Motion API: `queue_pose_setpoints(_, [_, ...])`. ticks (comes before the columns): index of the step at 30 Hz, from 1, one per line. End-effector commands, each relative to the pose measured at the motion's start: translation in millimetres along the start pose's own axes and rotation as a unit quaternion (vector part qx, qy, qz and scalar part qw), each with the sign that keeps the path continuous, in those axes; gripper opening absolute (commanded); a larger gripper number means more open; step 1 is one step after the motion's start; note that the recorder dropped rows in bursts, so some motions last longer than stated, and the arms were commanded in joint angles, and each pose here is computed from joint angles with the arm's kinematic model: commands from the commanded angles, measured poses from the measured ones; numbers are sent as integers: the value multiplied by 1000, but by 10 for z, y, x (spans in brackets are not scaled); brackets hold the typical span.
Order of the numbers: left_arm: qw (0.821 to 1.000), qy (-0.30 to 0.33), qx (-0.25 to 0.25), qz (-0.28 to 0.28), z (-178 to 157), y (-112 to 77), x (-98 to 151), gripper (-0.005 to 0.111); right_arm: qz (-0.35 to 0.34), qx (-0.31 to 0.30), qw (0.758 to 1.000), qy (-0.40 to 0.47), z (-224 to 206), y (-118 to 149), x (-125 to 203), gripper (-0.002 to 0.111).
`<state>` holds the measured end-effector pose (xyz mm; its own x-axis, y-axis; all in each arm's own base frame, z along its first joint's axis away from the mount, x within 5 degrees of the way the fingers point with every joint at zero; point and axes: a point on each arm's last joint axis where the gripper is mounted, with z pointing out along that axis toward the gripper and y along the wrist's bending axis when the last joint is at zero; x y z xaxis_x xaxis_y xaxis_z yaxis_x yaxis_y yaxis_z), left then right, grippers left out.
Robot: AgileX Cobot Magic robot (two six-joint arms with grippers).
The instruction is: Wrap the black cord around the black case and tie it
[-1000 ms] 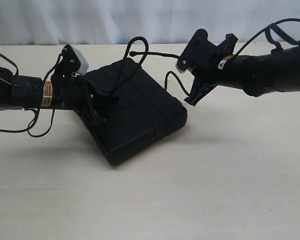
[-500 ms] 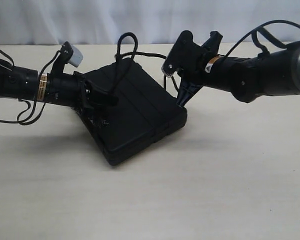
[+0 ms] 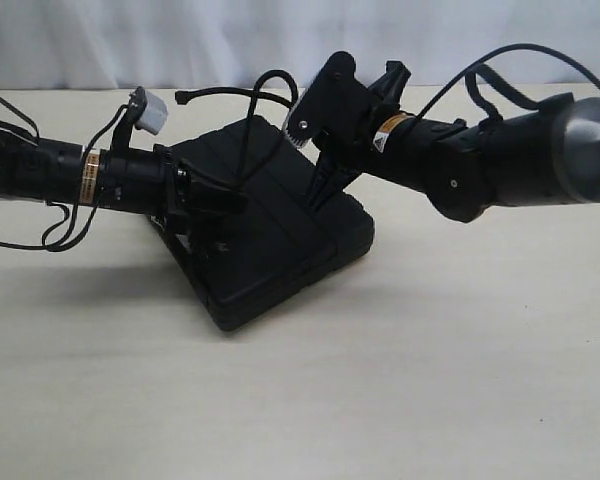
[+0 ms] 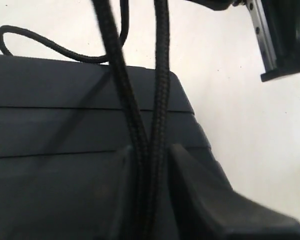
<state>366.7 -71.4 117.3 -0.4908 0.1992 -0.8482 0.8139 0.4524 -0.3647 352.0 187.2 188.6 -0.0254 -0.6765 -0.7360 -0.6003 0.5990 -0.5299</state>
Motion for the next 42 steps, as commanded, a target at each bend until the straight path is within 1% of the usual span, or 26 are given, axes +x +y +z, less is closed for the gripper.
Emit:
queue_pose_setpoints(1, [1000,-17,-2,-3,-1,10,-48,50,21,4,1000,-10,-28,-3,-30,4])
queue_pose_setpoints(3, [999,-34,-14,-13,-25,38,-79,61,30,3,1000,-8,-28,-1,-27,4])
queue_pose_setpoints(6, [998,-61,-11,-17,-118,57,-131,69,37,3,999,-8,-28,-1,-27,4])
queue_pose_setpoints(9, [995,-97,8,-13,-302,57,-210,69,37,3,999,-8,-28,-1,-27,4])
queue_pose_setpoints(11, [994,-105,-8,-14,-428,114,-217,69,37,3,999,-8,-28,-1,-27,4])
queue_pose_setpoints(14, [989,-136,-35,-44,-572,202,-251,69,37,3,999,-8,-28,-1,-27,4])
queue_pose_setpoints(23, [976,-195,-60,-72,-578,249,-357,69,38,3,999,-9,-28,-1,-27,4])
queue_pose_setpoints(29, [979,-187,-55,-62,-589,216,-379,68,38,3,999,-9,-28,-1,-27,4])
queue_pose_setpoints(31, [982,-175,-48,-42,-618,148,-435,65,38,3,999,-9,-28,-1,-27,4])
queue_pose_setpoints(33, [985,-164,-42,-23,-655,73,-499,58,38,3,999,-9,-28,-1,-27,4])
queue_pose_setpoints(37, [986,-163,-38,-11,-726,-35,-625,45,38,3,999,-9,-28,-1,-27,4])
queue_pose_setpoints(39, [985,-166,-39,-8,-739,-49,-649,42,38,3,999,-9,-28,-1,-27,4])
queue_pose_setpoints(42, [984,-173,-42,-11,-744,-43,-662,41,38,3,999,-9,-28,-1,-27,4])
